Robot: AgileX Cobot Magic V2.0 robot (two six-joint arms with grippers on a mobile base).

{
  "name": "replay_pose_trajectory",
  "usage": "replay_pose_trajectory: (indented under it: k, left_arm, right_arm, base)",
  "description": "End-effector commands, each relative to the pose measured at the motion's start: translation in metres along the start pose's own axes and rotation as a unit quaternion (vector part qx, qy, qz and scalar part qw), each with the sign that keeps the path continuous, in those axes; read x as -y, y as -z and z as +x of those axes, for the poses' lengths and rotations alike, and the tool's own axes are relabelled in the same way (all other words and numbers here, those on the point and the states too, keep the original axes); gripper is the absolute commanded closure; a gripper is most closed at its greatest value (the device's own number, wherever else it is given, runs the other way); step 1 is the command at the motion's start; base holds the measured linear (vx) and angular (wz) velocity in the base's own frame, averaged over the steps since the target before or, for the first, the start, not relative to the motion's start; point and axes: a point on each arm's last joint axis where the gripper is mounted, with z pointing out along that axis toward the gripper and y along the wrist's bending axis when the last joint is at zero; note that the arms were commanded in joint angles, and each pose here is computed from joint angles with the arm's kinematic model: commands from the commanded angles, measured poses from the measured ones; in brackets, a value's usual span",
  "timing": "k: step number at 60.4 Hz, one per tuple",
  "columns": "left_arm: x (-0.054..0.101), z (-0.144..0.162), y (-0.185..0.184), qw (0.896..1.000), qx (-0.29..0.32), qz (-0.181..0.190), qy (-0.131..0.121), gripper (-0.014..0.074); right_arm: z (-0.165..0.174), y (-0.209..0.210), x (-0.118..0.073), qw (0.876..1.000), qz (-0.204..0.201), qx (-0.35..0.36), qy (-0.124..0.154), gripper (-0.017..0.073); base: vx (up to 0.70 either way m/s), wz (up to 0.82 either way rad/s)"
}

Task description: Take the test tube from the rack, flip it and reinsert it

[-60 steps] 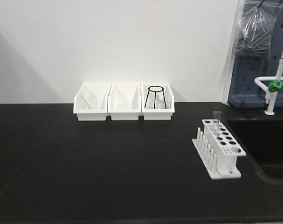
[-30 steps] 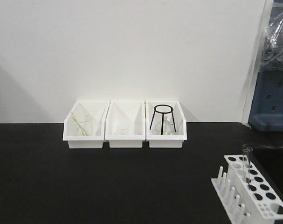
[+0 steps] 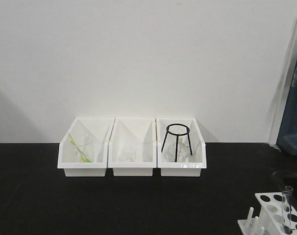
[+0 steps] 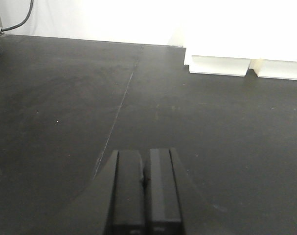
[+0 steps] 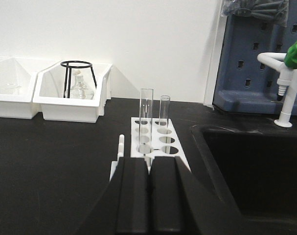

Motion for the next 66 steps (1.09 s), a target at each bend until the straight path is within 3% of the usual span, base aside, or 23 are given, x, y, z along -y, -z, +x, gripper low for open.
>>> replay_pose_trajectory:
  k: [1,26,30,32,35,39,43,45,52,66]
  left_arm:
    - [0.002,-0.007,0.0,0.999,0.043,0.01,0.002,0.06]
    - [0.002,-0.007,0.0,0.999,0.043,0.01,0.002,0.06]
    - [0.002,-0.007,0.0,0.999,0.043,0.01,0.002,0.06]
    - [0.002,-0.007,0.0,0.999,0.043,0.01,0.002,0.06]
    - [0.002,-0.007,0.0,0.999,0.043,0.01,0.002,0.06]
    - [0.002,-0.007,0.0,0.999,0.043,0.01,0.002,0.06]
    - [0.002,-0.007,0.0,0.999,0.043,0.01,0.002,0.06]
    - [0.002,-0.007,0.0,0.999,0.043,0.01,0.002,0.06]
    - [0.002,-0.007,0.0,0.999,0.043,0.01,0.002,0.06]
    - [0.002,-0.007,0.0,0.999,0.043,0.01,0.002,0.06]
  right_arm:
    - [-0.008,0.001,0.0,0.999,0.0,0.047,0.006,0.0572]
    - [-0.009,0.001,0.0,0.999,0.0,0.05,0.006,0.0572]
    - [-0.014,0.002,0.0,0.997,-0.001,0.077,0.004,0.0571]
    - [-0.02,0.003,-0.001,0.994,-0.004,0.106,-0.009,0.0571]
    - [-0.033,0.006,0.0,0.986,-0.009,0.157,-0.051,0.0571]
    - [-0.058,0.014,0.003,0.975,-0.01,0.21,-0.069,0.0571]
    - [-0.088,0.021,0.005,0.968,-0.007,0.242,-0.063,0.0571]
    - [-0.107,0.021,0.007,0.967,-0.002,0.25,-0.046,0.0571]
    - [-0.147,-0.006,0.01,0.974,0.007,0.226,-0.001,0.0571]
    - [-0.166,-0.08,0.01,0.989,-0.003,0.147,-0.003,0.0571]
  base:
    - [0.08,0.04]
    - [0.03,0.01]
    - [0.0,0.0]
    - [0.0,0.0]
    - [0.0,0.0]
    - [0.0,0.0]
    - [0.0,0.0]
    - [0.0,0.01]
    - [0.01,0.01]
    - [0.0,0.0]
